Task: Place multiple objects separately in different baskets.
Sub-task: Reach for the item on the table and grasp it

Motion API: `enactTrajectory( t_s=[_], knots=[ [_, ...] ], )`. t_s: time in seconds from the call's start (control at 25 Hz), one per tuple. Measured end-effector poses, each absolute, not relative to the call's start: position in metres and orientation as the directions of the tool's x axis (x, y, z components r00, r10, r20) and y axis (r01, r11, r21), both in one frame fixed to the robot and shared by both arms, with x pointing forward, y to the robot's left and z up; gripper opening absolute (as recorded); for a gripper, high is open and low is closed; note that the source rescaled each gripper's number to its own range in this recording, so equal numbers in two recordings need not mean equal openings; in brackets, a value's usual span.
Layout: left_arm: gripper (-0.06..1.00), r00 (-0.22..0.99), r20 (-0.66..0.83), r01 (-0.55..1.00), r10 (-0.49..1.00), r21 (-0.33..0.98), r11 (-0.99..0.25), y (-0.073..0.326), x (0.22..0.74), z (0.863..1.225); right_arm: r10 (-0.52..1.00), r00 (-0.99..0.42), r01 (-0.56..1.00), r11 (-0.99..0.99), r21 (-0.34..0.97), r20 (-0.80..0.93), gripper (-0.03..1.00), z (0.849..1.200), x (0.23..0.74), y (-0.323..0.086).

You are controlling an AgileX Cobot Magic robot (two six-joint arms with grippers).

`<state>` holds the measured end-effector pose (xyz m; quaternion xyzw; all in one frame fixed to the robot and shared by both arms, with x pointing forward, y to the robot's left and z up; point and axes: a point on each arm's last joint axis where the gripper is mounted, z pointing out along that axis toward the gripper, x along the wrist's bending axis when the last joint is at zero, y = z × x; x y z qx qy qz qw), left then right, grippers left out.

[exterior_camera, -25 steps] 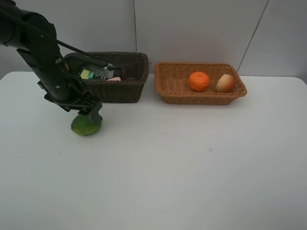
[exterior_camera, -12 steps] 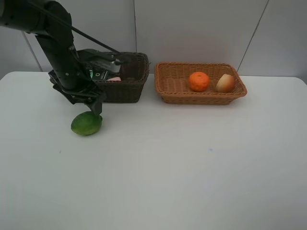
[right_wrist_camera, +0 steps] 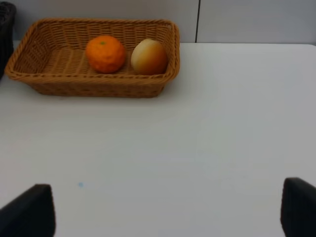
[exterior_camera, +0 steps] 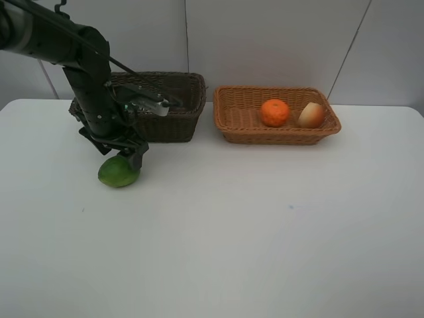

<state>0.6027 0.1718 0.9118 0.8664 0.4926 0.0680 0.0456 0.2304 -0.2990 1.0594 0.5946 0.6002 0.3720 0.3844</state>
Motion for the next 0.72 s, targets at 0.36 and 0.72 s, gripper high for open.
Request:
enactTrajectory(
  t_s=[0.36, 0.72],
  knots=[
    [1.0, 0.51, 0.062, 0.852, 0.858, 0.1, -0.513, 0.171, 0.604, 0.88, 1.0, 0.003, 0.428, 0.016, 0.904, -0.019, 0.97, 1.059, 0.23, -0.299],
    [0.96, 0.499, 0.05, 0.856, 0.865, 0.123, -0.501, 0.169, 0.607, 0.871, 1.0, 0.003, 0.428, 0.016, 0.904, -0.019, 0.97, 1.059, 0.23, -0.299]
  ],
)
